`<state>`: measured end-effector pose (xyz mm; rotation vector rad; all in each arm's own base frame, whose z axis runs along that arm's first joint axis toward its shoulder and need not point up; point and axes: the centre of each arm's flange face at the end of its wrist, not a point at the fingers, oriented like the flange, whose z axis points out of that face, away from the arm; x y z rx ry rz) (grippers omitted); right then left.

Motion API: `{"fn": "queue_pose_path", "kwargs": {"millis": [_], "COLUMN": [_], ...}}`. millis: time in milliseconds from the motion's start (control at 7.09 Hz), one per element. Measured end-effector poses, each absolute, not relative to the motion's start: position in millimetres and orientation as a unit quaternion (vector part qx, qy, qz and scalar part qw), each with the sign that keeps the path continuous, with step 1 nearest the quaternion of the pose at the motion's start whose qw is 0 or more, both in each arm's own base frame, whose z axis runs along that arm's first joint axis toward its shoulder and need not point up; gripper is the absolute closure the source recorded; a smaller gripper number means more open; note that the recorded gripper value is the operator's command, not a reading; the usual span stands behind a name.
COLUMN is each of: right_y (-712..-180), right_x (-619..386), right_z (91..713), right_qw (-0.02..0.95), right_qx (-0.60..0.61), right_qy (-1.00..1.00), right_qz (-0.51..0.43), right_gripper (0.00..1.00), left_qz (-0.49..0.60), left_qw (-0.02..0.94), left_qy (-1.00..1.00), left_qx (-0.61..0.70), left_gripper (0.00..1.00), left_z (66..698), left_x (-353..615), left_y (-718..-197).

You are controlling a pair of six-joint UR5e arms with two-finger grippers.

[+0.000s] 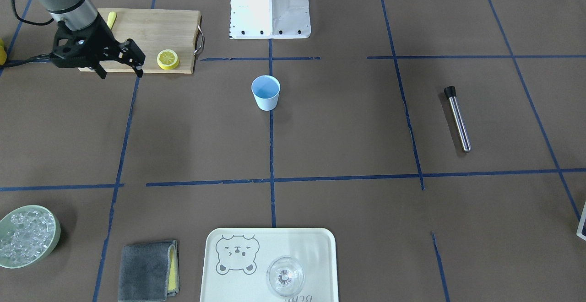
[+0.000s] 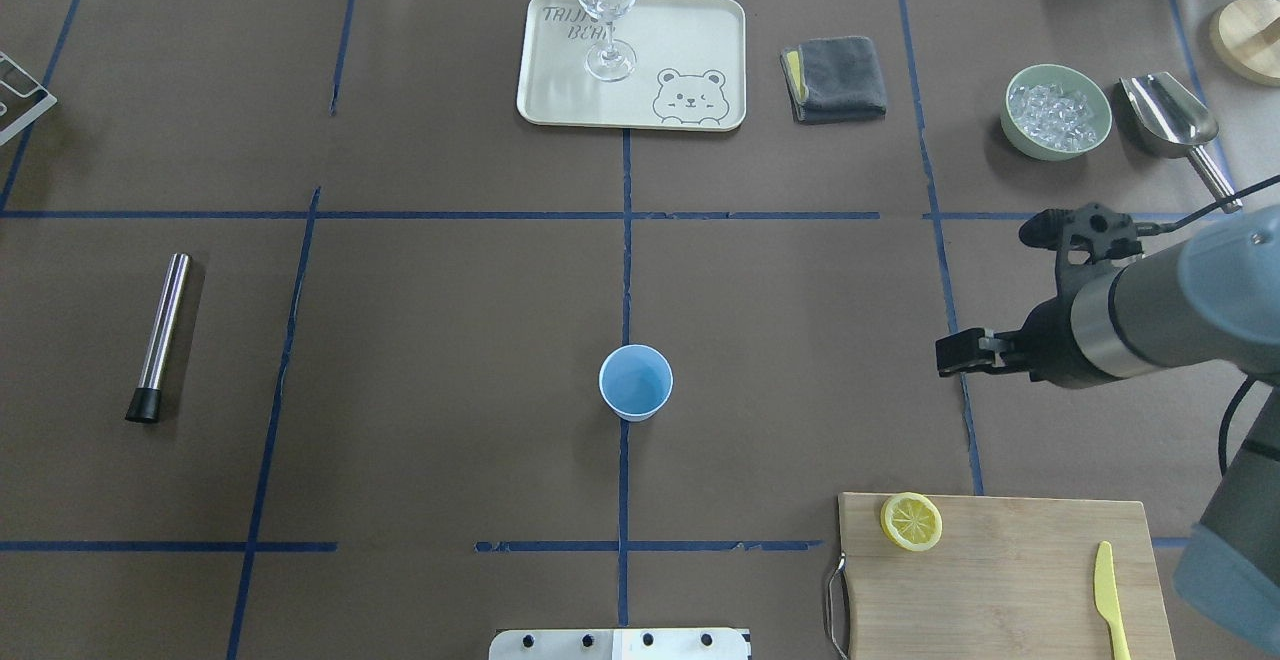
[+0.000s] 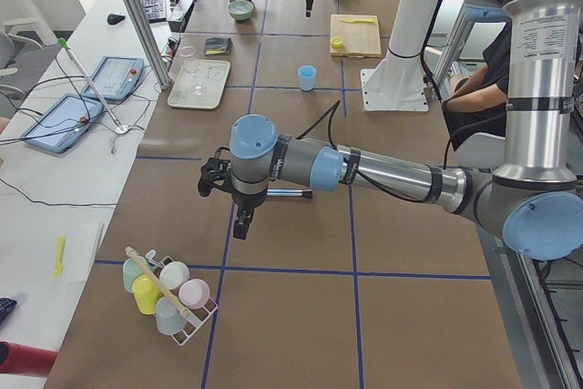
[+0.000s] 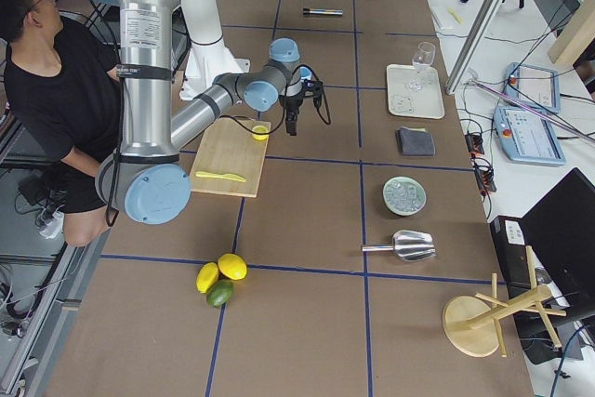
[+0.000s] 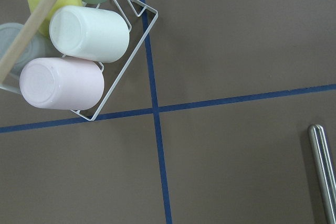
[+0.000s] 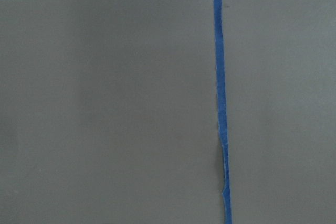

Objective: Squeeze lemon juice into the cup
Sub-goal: 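Move the right gripper toward the lemon slice on the wooden board, then lower the right gripper and pinch the yellow lemon slice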

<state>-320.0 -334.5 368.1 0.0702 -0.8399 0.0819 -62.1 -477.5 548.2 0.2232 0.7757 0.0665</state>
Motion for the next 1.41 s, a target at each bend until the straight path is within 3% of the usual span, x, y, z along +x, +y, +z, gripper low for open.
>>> {"fn": "queue_pose_path", "kwargs": {"millis": [705,1410], "right_y": [-247.2,-219.6], "right_x": [-401.5,-421.7], "right_z": [368.6,392.6], "right_qw": [0.915,0.925], "right_qx": [0.043,0.044], "right_qy": [-0.399,-0.377], "right_qz": [0.038,0.022], "right_gripper": [0.0,0.0], "left_qz": [0.036,0.035], "left_qw": [0.918,0.918], "left_qy": [0.376,0.377], "left_qx": [0.116,0.116], "left_gripper": [0.0,0.0], "left_z": [539.9,540.1], "left_x": [-62.1,-61.6], "left_y": [-478.1,-479.0]}}
